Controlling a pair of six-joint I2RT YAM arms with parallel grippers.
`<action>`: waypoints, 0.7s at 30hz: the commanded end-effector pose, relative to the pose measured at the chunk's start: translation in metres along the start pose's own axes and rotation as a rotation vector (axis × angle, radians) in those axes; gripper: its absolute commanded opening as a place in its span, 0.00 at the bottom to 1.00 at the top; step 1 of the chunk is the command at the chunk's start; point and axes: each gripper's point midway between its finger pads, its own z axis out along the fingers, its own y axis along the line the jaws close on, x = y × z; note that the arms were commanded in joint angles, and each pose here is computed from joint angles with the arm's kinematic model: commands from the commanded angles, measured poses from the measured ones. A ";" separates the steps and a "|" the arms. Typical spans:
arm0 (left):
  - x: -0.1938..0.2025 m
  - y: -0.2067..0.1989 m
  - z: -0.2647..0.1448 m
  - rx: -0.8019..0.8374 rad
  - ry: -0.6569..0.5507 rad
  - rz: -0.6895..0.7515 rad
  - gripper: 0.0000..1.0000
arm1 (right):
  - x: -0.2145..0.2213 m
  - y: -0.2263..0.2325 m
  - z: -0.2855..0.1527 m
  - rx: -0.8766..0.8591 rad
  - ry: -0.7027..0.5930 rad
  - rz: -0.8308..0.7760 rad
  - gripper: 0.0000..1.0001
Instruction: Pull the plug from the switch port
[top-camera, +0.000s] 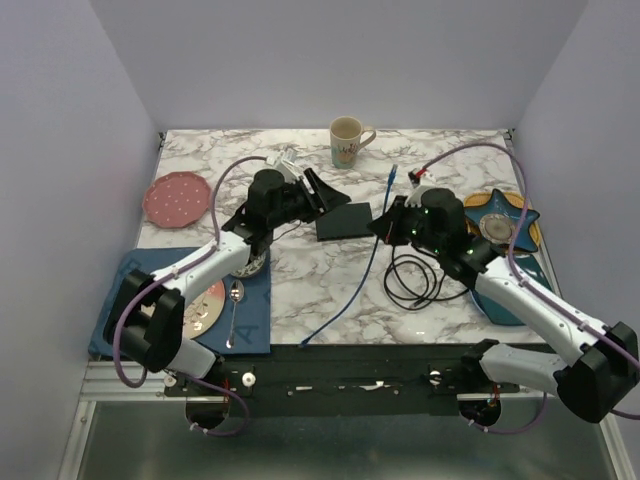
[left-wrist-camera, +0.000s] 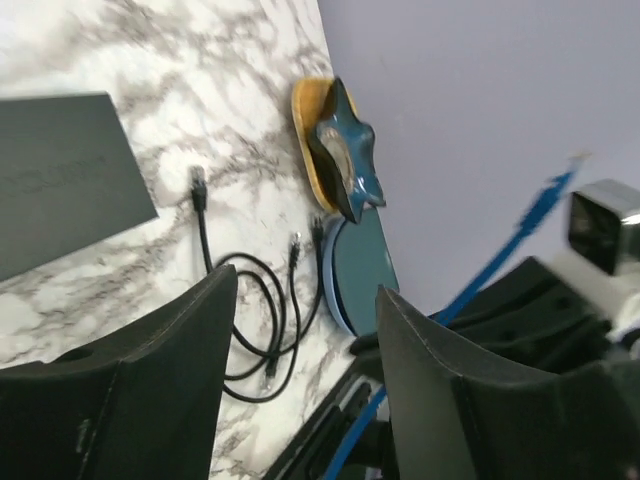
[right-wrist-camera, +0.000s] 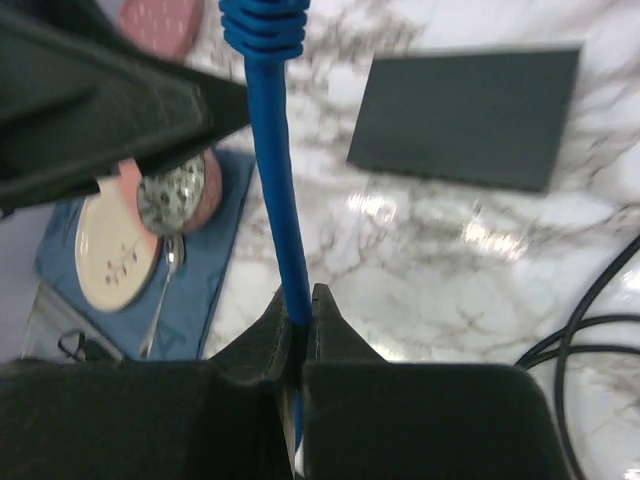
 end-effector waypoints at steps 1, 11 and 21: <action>-0.017 0.046 -0.028 -0.199 -0.089 -0.025 0.68 | -0.040 -0.064 -0.035 0.377 -0.036 -0.079 0.01; 0.007 0.077 -0.044 -0.249 -0.031 -0.101 0.63 | -0.068 -0.169 -0.077 0.707 0.071 0.056 0.01; 0.028 0.087 -0.051 -0.239 0.024 -0.132 0.61 | -0.012 -0.224 -0.059 0.784 0.284 0.127 0.16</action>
